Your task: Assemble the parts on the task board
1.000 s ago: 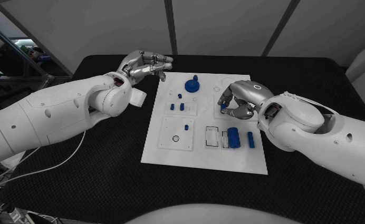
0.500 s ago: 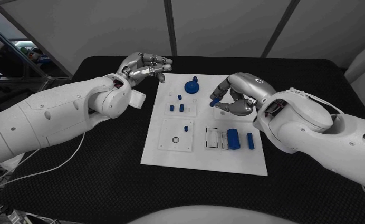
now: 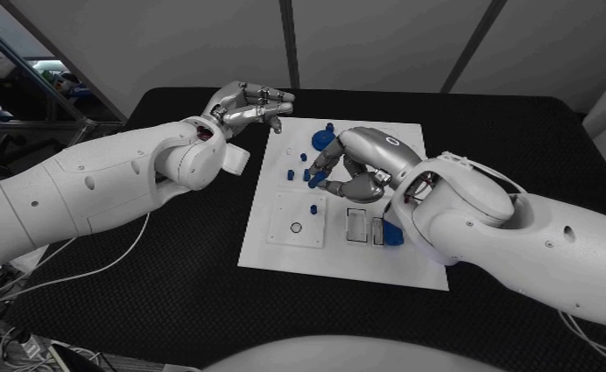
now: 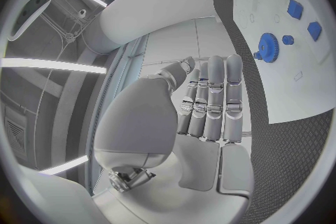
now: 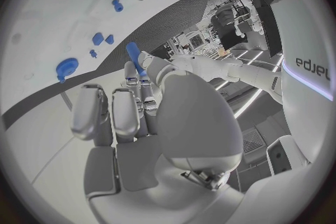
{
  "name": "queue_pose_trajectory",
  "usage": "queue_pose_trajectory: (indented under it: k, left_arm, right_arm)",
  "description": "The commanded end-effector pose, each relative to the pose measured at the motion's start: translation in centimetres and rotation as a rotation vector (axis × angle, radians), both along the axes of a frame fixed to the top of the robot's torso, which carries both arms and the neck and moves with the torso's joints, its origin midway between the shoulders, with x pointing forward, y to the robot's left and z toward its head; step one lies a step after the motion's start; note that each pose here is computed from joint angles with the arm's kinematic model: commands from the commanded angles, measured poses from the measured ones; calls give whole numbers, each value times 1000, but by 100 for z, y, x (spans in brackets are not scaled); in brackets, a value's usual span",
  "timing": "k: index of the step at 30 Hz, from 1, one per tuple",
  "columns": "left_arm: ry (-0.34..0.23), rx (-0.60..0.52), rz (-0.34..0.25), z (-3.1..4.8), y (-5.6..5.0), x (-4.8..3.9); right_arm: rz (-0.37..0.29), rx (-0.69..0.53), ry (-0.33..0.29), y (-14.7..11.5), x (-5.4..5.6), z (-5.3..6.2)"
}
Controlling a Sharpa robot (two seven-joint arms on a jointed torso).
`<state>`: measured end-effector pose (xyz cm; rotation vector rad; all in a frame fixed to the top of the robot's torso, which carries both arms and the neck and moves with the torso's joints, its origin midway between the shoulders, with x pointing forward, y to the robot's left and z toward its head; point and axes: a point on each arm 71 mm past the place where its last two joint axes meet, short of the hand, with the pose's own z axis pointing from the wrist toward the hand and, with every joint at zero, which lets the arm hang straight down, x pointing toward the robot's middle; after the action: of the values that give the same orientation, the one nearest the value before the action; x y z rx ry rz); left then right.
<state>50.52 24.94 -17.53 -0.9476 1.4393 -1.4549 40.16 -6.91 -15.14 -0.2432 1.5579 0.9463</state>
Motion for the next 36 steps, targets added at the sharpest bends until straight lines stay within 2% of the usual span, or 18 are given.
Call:
queue_pose_trajectory:
  k: [1, 5, 15, 36]
  left_arm:
    - [-3, -8, -14, 13, -25, -1]
    - [-3, -9, -17, 13, -38, -1]
    - [-3, -11, -20, 14, -54, -2]
    - [-2, -13, -26, 9, -82, 7]
  right_arm:
    - [44, -1, 11, 86, -29, -76]
    - [75, -31, 22, 176, -62, -209]
    - [98, -85, 42, 247, -76, -409]
    - [142, -139, 74, 364, -140, -607]
